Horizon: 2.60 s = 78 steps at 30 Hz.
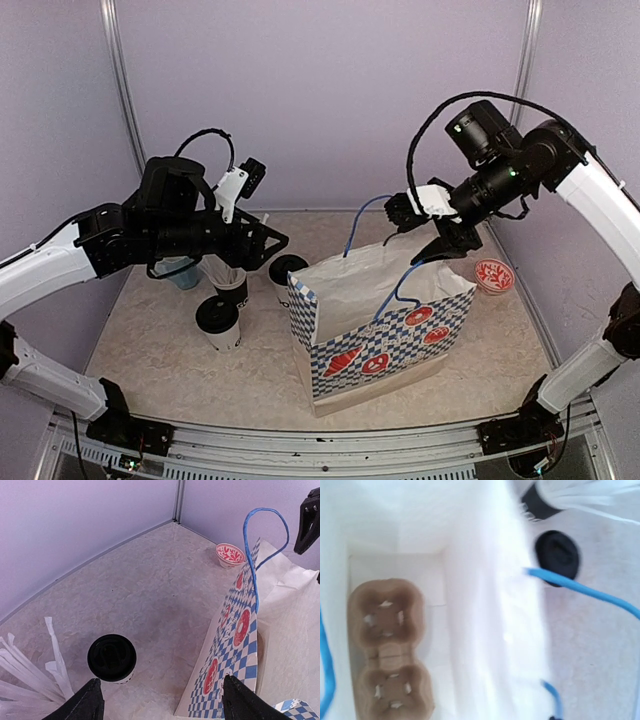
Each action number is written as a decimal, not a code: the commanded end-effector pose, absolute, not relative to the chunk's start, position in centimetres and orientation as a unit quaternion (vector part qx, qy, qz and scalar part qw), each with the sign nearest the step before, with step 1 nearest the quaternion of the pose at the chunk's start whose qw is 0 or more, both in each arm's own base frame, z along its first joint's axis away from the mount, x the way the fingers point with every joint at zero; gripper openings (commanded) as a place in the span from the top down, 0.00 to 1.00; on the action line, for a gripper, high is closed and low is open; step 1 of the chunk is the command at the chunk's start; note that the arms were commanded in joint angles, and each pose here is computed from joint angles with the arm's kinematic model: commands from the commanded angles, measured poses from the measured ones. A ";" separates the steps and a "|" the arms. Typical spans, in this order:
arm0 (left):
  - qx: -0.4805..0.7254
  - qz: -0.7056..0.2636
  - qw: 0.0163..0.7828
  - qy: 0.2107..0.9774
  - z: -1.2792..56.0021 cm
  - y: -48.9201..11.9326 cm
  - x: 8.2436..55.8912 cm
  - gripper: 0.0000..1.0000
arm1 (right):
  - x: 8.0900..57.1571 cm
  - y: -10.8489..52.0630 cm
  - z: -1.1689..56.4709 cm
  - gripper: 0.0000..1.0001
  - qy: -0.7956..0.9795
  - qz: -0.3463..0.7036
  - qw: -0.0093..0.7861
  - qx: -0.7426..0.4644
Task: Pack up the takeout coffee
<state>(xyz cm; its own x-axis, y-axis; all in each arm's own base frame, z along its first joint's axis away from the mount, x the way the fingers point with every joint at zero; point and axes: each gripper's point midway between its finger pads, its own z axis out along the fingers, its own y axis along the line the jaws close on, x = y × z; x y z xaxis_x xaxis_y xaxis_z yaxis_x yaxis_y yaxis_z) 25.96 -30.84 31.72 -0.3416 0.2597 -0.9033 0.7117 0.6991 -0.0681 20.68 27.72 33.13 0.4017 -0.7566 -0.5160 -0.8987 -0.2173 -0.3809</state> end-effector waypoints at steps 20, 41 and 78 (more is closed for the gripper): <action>0.037 -0.036 0.193 0.980 18.8 -17.1 24.0 0.25 | 24.4 25.6 36.6 0.38 0.577 0.174 0.444 -0.663; 0.057 0.012 0.123 0.991 13.7 -17.8 25.1 0.23 | 24.9 25.8 33.9 0.37 0.584 0.174 0.422 -0.672; 0.093 0.027 0.095 0.991 13.4 -18.9 23.3 0.33 | 25.6 26.1 33.4 0.37 0.591 0.172 0.414 -0.671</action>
